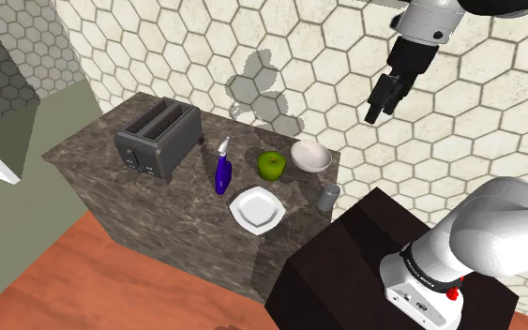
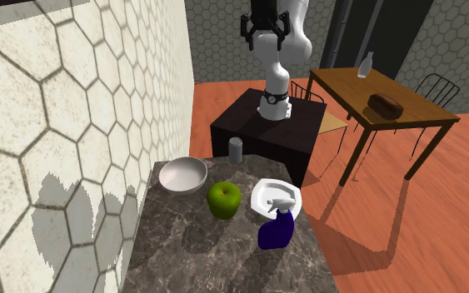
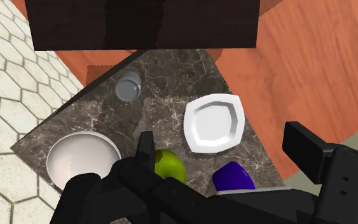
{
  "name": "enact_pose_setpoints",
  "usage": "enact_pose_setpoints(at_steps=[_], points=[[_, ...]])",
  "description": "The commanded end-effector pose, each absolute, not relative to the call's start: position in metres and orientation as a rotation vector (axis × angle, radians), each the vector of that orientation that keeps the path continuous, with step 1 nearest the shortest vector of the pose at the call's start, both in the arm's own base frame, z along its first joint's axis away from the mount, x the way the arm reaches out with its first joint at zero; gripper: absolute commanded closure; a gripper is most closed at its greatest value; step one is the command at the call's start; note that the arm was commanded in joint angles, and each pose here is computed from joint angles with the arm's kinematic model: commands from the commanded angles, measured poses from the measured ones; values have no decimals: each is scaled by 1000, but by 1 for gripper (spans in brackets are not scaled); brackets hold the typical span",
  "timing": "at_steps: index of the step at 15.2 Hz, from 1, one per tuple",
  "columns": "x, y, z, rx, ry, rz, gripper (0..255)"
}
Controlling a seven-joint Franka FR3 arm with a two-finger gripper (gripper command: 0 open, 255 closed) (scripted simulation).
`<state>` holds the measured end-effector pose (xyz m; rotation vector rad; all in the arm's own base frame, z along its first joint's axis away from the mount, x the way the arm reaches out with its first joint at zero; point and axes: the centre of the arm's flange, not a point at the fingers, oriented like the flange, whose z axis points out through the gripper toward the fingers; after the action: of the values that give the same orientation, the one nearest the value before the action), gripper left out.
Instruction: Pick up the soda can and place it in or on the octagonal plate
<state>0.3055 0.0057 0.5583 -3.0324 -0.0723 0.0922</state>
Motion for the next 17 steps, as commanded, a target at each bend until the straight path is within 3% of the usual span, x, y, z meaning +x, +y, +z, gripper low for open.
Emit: enact_pose_setpoints(at_steps=[1, 17], points=[[306, 6, 558, -3032, -72, 92, 0], [323, -28, 353, -3089, -90, 41, 0]])
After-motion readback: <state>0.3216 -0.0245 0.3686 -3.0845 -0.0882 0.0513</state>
